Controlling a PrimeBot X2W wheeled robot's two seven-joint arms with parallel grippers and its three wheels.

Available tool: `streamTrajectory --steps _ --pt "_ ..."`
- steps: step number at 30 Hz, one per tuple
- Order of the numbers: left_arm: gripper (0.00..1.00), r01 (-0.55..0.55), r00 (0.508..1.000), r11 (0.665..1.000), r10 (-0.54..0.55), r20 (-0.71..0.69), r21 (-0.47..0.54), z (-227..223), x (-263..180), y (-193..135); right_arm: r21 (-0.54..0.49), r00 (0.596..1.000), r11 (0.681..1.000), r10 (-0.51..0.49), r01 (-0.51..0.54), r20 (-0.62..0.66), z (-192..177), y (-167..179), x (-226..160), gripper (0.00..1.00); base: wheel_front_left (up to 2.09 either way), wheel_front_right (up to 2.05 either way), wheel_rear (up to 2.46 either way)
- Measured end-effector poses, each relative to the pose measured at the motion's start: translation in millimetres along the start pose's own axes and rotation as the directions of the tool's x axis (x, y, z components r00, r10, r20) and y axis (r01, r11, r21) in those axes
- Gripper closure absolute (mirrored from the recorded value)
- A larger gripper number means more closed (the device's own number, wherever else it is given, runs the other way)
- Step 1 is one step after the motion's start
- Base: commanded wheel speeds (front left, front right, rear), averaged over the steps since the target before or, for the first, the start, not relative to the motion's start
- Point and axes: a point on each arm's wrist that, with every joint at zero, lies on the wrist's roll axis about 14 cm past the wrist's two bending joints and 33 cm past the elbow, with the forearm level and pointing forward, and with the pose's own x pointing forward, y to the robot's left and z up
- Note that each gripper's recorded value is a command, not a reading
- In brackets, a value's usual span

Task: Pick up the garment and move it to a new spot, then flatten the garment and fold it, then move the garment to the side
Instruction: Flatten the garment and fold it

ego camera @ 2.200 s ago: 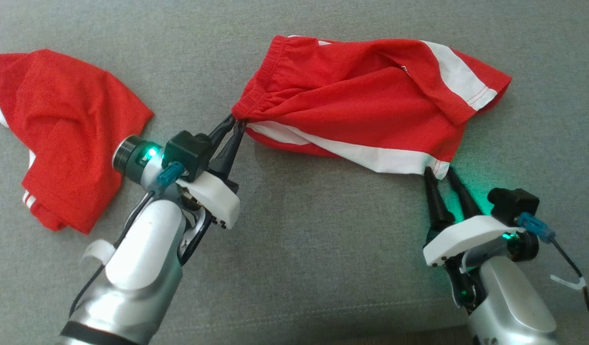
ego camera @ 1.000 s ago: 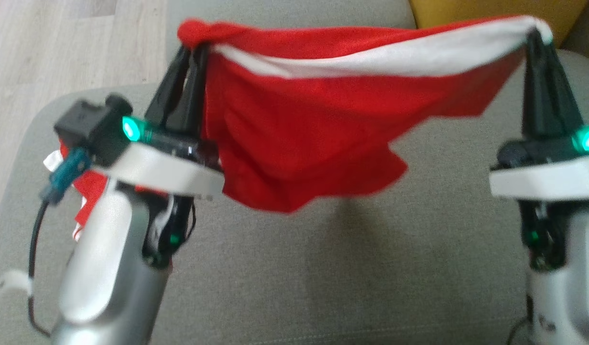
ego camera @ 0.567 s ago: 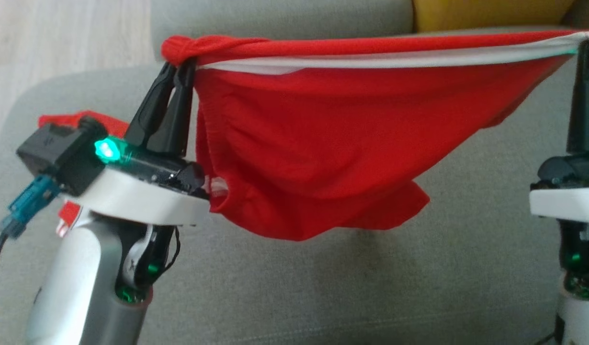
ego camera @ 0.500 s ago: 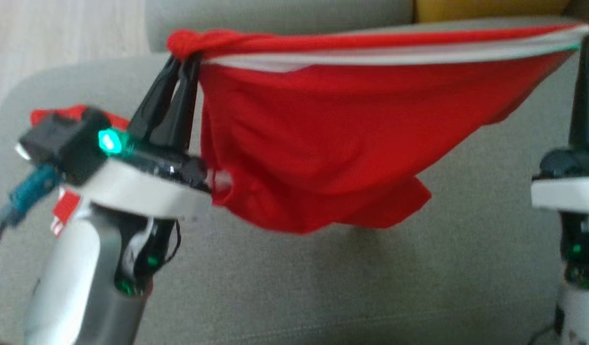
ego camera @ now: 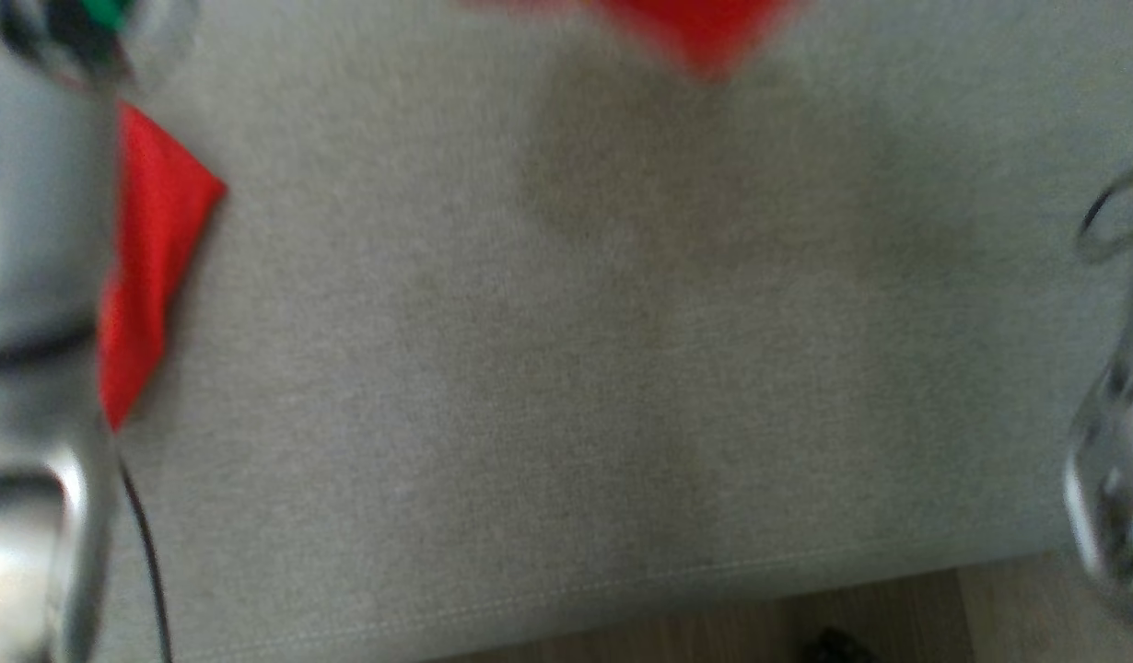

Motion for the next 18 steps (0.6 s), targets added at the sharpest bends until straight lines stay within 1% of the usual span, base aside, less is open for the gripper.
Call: streamTrajectory --steps 3,4,6,7,10,12,15,18 --pt "1.00 -0.020 0.994 0.999 0.016 0.106 0.046 10.5 27.7 20.4 -0.069 0.998 0.998 -0.005 0.009 0.061 -4.4 -4.1 32.6 1.00 0.00 0.00 0.00" --pt "1.00 -0.025 0.991 0.999 0.019 0.135 0.045 11.3 34.1 25.0 -0.076 0.998 0.997 -0.004 0.009 0.068 -9.8 -3.1 39.9 1.00 0.00 0.00 0.00" --pt "1.00 -0.045 0.986 0.999 0.043 0.161 0.010 1.4 42.9 34.4 -0.069 0.998 0.998 -0.006 0.010 0.060 -29.2 -0.8 48.5 1.00 0.00 0.00 0.00" --pt "1.00 -0.051 0.986 0.999 0.051 0.157 -0.006 -8.7 44.8 37.0 -0.060 0.999 0.998 -0.008 0.010 0.033 -44.6 0.1 49.4 1.00 0.00 0.00 0.00" --pt "1.00 -0.052 0.995 0.998 0.055 0.088 -0.039 -53.6 43.8 35.7 -0.024 0.996 1.000 -0.005 0.003 -0.088 -100.4 6.2 43.4 1.00 0.00 0.00 0.00" --pt "1.00 -0.054 0.998 0.997 0.056 0.028 -0.046 -83.1 36.8 33.1 -0.003 0.984 1.000 0.012 -0.013 -0.178 -137.3 15.3 32.5 1.00 0.00 0.00 0.00" --pt "1.00 -0.060 0.997 0.997 0.057 -0.059 -0.050 -122.2 18.5 30.8 0.025 0.951 0.998 0.056 -0.050 -0.304 -184.5 34.9 9.0 1.00 0.00 0.00 0.00" --pt "1.00 -0.061 0.986 0.996 0.051 -0.156 -0.063 -158.2 -8.0 22.5 0.044 0.910 0.996 0.092 -0.082 -0.404 -217.1 48.6 -19.4 1.00 0.00 0.00 0.00"
